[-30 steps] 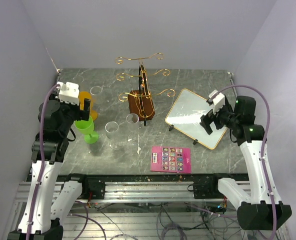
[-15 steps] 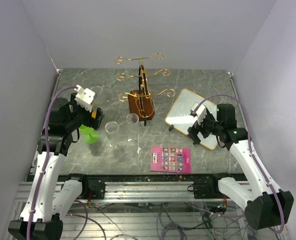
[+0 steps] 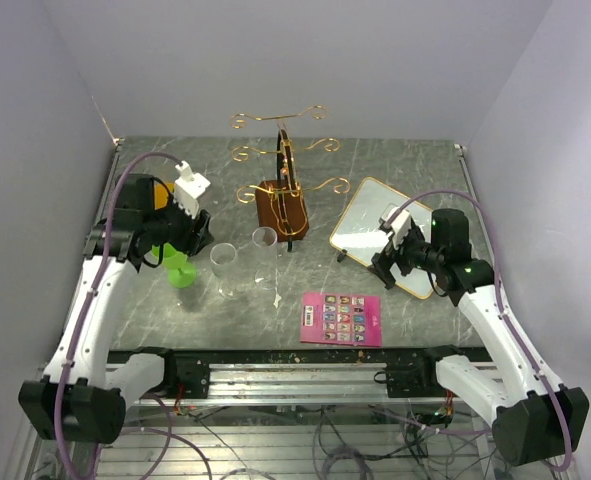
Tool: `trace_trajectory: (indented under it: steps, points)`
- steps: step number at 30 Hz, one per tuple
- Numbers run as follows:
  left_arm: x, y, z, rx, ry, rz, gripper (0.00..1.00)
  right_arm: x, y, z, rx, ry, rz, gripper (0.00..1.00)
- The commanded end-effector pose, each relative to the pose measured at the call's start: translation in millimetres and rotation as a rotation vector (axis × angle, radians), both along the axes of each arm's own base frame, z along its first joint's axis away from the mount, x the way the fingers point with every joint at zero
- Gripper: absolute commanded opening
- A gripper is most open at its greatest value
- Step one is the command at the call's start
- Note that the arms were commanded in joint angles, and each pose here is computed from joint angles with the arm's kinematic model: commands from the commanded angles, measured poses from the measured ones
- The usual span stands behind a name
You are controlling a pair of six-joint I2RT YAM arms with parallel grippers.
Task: Place the wine glass upside down on the wine glass rack
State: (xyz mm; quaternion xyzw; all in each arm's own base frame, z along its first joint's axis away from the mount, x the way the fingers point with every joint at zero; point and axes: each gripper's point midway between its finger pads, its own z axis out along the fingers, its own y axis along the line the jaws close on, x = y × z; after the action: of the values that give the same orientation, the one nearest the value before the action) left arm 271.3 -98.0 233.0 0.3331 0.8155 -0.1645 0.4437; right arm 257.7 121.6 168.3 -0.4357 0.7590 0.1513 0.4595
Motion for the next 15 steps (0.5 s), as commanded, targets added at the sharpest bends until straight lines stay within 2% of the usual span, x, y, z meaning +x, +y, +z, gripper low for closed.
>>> trace_trajectory:
  steps: [1, 9, 15]
  points:
    - [-7, -6, -9, 0.020, 0.088, -0.043, 0.59, 0, 1, 3, 0.010, -0.025, -0.007, 0.93]
    - [-5, -32, -27, 0.058, 0.142, -0.061, 0.55, 0, -1, 0, 0.000, -0.020, -0.017, 0.93]
    - [6, -24, -37, 0.145, 0.133, 0.003, 0.51, 0, -2, -3, -0.005, -0.012, -0.017, 0.93]
